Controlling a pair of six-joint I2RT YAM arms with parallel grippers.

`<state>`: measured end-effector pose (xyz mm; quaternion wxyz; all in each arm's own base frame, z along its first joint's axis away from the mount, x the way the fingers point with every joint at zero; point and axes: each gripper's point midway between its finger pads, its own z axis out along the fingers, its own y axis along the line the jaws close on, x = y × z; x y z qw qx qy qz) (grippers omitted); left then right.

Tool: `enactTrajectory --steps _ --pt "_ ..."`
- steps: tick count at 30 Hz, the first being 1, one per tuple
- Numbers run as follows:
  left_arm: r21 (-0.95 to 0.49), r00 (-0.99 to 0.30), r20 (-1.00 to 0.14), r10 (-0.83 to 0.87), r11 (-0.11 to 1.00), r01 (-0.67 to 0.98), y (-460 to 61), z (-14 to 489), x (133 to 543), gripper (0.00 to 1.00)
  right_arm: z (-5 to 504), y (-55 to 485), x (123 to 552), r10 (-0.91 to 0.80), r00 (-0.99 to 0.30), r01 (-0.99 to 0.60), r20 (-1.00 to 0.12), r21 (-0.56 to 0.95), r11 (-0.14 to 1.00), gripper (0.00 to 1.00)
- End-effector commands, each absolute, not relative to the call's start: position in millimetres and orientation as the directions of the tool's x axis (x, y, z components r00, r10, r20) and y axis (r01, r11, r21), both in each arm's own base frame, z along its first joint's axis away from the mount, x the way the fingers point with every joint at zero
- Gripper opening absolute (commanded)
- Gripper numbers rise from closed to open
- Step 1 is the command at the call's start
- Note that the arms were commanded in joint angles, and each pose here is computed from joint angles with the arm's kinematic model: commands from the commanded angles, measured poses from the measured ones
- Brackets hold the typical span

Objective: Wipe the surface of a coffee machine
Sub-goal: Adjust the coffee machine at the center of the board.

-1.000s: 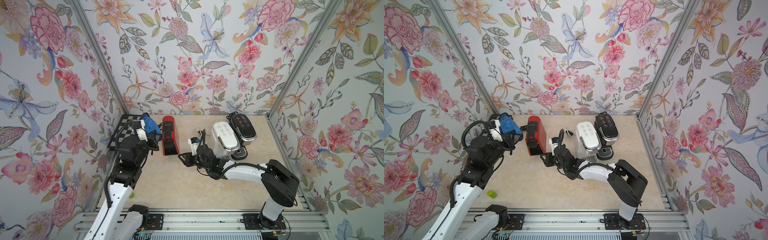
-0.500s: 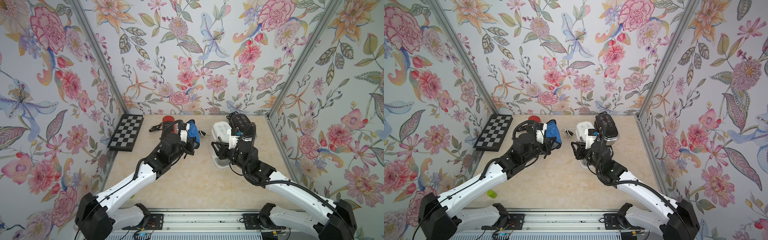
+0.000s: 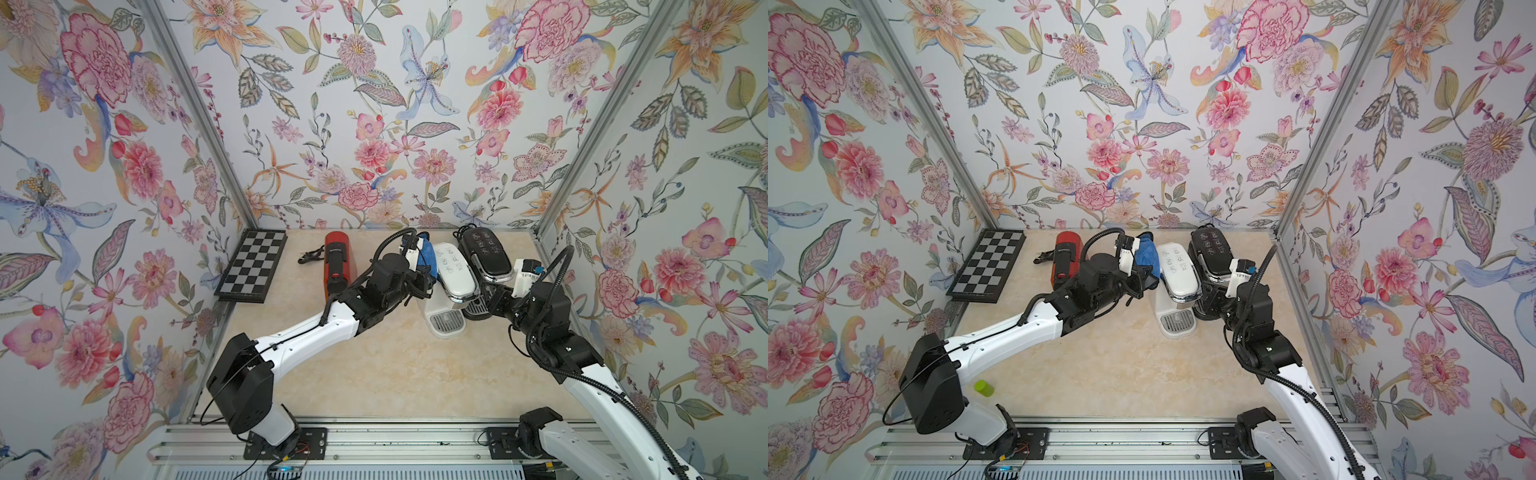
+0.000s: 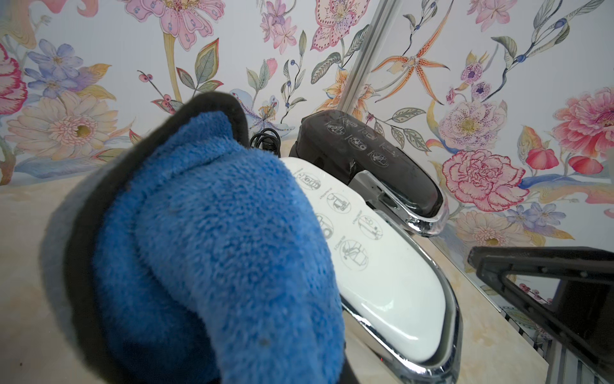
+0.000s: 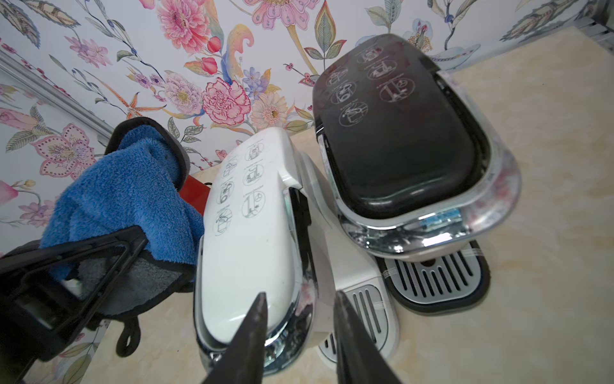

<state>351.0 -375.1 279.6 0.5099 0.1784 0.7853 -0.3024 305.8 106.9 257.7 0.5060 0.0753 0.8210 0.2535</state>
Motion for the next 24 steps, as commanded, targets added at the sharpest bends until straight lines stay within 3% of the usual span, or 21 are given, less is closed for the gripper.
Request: enactTrajectory --steps 1,15,24 --pt "-0.265 -0.441 -0.897 0.019 0.775 0.573 -384.8 259.6 356.9 0.00 225.0 108.7 303.2 0.312 -0.562 -0.127 -0.766 0.452 0.883 0.35" --pt "-0.260 -0.542 -0.838 0.065 0.826 0.500 -374.1 187.3 355.8 0.00 198.4 132.8 318.0 0.232 -0.637 -0.203 -0.735 0.451 0.869 0.36" --pt "-0.258 -0.530 -0.847 0.034 0.846 0.466 -353.7 192.1 358.2 0.00 194.3 175.8 323.9 0.164 -0.661 -0.307 -0.732 0.464 0.831 0.37"
